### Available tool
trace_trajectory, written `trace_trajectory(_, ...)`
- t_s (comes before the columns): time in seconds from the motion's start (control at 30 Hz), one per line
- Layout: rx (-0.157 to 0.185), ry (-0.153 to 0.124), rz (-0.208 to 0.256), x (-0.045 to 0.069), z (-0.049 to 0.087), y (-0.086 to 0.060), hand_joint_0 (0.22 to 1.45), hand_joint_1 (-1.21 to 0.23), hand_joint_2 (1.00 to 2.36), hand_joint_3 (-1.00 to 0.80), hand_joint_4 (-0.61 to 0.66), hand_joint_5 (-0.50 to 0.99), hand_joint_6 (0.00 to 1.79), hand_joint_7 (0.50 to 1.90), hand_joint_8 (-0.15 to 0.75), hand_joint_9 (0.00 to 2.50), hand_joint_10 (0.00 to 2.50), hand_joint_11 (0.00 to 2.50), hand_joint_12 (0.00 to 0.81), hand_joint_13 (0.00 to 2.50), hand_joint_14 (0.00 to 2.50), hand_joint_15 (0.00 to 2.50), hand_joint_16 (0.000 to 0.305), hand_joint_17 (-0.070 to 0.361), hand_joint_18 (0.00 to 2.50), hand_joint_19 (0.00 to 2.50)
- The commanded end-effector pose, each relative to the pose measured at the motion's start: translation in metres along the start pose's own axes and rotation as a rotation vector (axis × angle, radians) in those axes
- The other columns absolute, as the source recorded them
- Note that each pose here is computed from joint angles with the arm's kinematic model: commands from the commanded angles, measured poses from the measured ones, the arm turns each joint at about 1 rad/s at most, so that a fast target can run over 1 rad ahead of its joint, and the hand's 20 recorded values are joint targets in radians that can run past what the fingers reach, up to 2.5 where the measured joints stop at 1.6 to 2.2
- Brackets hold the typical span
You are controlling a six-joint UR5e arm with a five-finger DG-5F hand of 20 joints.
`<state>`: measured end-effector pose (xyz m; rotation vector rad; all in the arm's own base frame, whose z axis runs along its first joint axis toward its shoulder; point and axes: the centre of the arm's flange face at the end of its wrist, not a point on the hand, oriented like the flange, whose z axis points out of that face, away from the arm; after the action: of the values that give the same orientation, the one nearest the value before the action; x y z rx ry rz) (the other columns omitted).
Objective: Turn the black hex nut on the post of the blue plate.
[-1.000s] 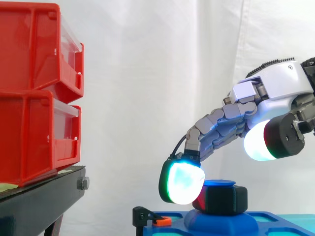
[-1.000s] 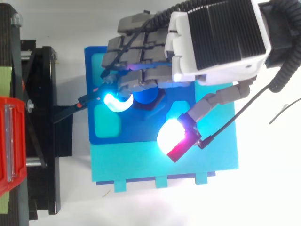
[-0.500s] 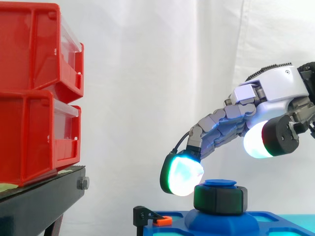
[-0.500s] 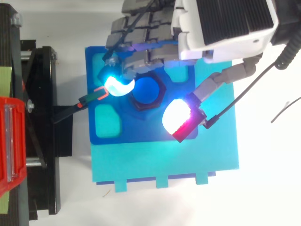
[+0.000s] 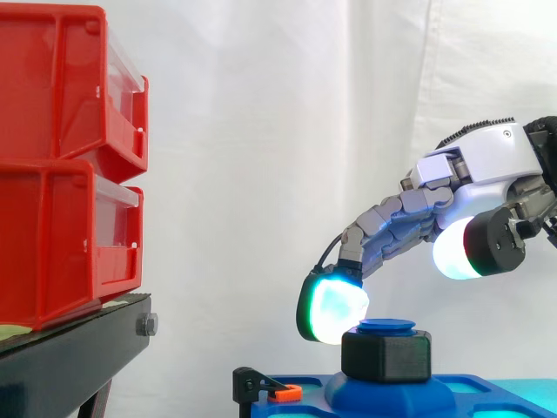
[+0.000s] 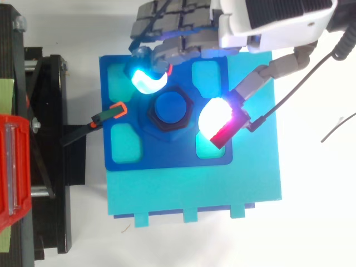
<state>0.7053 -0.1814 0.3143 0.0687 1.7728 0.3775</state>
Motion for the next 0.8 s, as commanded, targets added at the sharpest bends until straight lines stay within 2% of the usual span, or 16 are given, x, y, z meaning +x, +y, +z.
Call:
trace_trajectory(0.0, -0.005, -0.002, -0.002, -0.001, -0.003, -0.004, 0.48, -0.38, 1.0, -0.5, 0.14, -0.21, 0.5, 0.73, 0.26, 0.35, 0.0, 0.0, 0.362, 0.3, 0.0, 0.06, 0.054, 0.122, 0.22, 0.17)
trace_trajectory(0.17, -0.008, -0.007, -0.002, -0.002, -0.002, -0.004, 0.48, -0.38, 1.0, -0.5, 0.14, -0.21, 0.5, 0.73, 0.261, 0.35, 0.0, 0.0, 0.363, 0.3, 0.0, 0.06, 0.054, 0.122, 0.22, 0.17)
trace_trajectory(0.3, -0.023, -0.024, -0.01, -0.003, 0.003, 0.003, 0.48, -0.38, 1.0, -0.5, 0.14, -0.21, 0.5, 0.72, 0.26, 0.35, 0.0, 0.0, 0.363, 0.3, 0.0, 0.06, 0.054, 0.122, 0.22, 0.17)
trace_trajectory(0.43, -0.041, -0.053, -0.011, -0.005, 0.01, 0.01, 0.48, -0.37, 1.0, -0.5, 0.14, -0.21, 0.5, 0.73, 0.259, 0.34, 0.0, 0.0, 0.363, 0.3, 0.0, 0.06, 0.054, 0.123, 0.22, 0.17)
trace_trajectory(0.5, -0.044, -0.053, -0.007, -0.004, 0.012, 0.012, 0.48, -0.37, 1.0, -0.5, 0.14, -0.21, 0.5, 0.74, 0.258, 0.34, 0.0, 0.0, 0.364, 0.3, 0.0, 0.05, 0.055, 0.123, 0.22, 0.16)
trace_trajectory(0.63, -0.061, -0.069, 0.003, -0.006, 0.017, 0.02, 0.47, -0.37, 1.0, -0.5, 0.14, -0.21, 0.5, 0.75, 0.26, 0.33, 0.0, 0.0, 0.377, 0.28, 0.0, 0.04, 0.056, 0.126, 0.21, 0.15)
trace_trajectory(0.67, -0.066, -0.079, 0.004, -0.007, 0.02, 0.024, 0.47, -0.37, 1.0, -0.5, 0.15, -0.21, 0.5, 0.75, 0.258, 0.32, 0.0, 0.0, 0.379, 0.27, 0.0, 0.03, 0.057, 0.127, 0.21, 0.15)
trace_trajectory(0.77, -0.083, -0.087, 0.007, -0.004, 0.027, 0.035, 0.46, -0.36, 1.0, -0.5, 0.15, -0.21, 0.5, 0.75, 0.26, 0.32, 0.0, 0.0, 0.387, 0.24, 0.0, 0.03, 0.058, 0.131, 0.18, 0.15)
